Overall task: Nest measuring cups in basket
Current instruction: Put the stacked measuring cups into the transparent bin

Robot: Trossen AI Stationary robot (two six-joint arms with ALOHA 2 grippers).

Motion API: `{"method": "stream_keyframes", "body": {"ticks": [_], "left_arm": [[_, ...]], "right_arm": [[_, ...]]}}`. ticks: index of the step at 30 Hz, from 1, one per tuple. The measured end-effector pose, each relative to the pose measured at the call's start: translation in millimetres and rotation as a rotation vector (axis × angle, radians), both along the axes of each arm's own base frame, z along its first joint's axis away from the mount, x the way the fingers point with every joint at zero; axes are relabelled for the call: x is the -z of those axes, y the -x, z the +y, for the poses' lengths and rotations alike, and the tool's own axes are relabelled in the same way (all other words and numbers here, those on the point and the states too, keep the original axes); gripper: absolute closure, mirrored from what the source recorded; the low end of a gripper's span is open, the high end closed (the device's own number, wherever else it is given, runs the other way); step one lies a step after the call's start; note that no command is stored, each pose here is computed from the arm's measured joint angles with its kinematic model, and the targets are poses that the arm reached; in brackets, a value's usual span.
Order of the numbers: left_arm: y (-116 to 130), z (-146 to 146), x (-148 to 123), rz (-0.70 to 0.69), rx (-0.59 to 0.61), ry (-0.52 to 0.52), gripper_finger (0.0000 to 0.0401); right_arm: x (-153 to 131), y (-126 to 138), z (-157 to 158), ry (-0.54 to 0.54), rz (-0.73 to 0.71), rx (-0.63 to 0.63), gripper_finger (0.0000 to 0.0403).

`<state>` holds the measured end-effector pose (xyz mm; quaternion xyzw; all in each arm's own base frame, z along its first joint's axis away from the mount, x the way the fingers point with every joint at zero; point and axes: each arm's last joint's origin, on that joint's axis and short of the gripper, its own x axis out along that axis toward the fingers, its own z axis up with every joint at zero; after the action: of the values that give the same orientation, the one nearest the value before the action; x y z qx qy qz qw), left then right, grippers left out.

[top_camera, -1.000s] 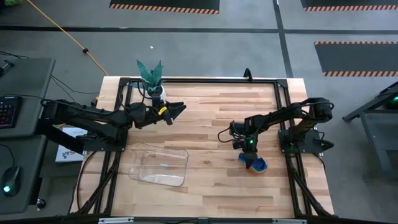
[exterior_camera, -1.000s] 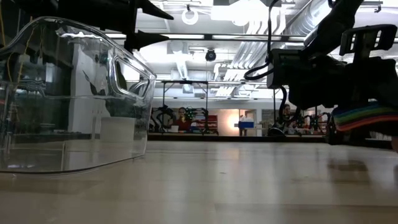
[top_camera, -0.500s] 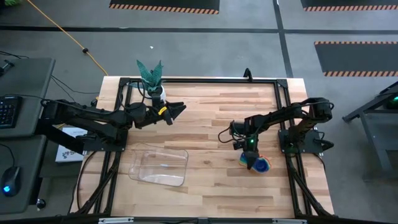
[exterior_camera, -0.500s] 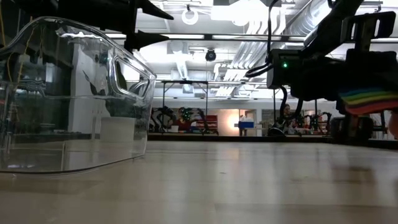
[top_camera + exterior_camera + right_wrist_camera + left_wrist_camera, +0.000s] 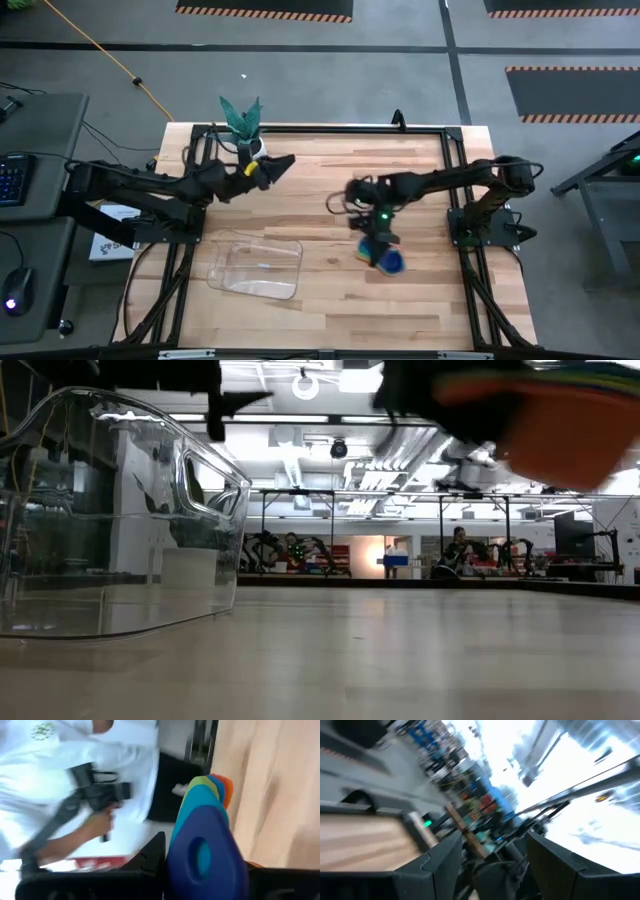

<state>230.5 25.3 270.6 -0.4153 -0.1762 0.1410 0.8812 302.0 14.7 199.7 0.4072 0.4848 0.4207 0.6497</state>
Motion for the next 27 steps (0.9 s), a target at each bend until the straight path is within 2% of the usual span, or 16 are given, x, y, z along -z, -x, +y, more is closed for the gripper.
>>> {"method": "stream_keyframes", "body": {"ticks": [4, 6, 8, 12, 15, 18, 21, 27], "left_arm": [[3, 6, -27, -0.089, 0.052, -0.067, 0.019], [6, 8, -44, -0.098, 0.089, -0.122, 0.019], [9, 10, -62, -0.071, 0.121, -0.172, 0.019], [26, 11, -99, 0.074, 0.158, -0.243, 0.019], [44, 8, -126, 0.158, 0.148, -0.309, 0.019], [60, 5, -149, 0.146, 0.124, -0.393, 0.019], [73, 3, -163, 0.097, 0.094, -0.452, 0.019], [83, 3, -167, 0.071, 0.036, -0.406, 0.019]], "right_arm": [[-46, -35, -1, 0.14, -0.242, 0.07, 0.0342], [-58, -54, -3, 0.161, -0.315, 0.108, 0.0342], [-57, -75, -4, 0.146, -0.311, 0.135, 0.0342], [-54, -125, 1, 0.096, -0.31, 0.155, 0.0342], [-65, -160, 11, 0.076, -0.38, 0.136, 0.0342], [-76, -189, 17, 0.056, -0.462, 0.116, 0.0342], [-76, -214, 16, 0.066, -0.508, 0.136, 0.0342], [-59, -247, 18, 0.067, -0.512, 0.152, 0.0342]]}}
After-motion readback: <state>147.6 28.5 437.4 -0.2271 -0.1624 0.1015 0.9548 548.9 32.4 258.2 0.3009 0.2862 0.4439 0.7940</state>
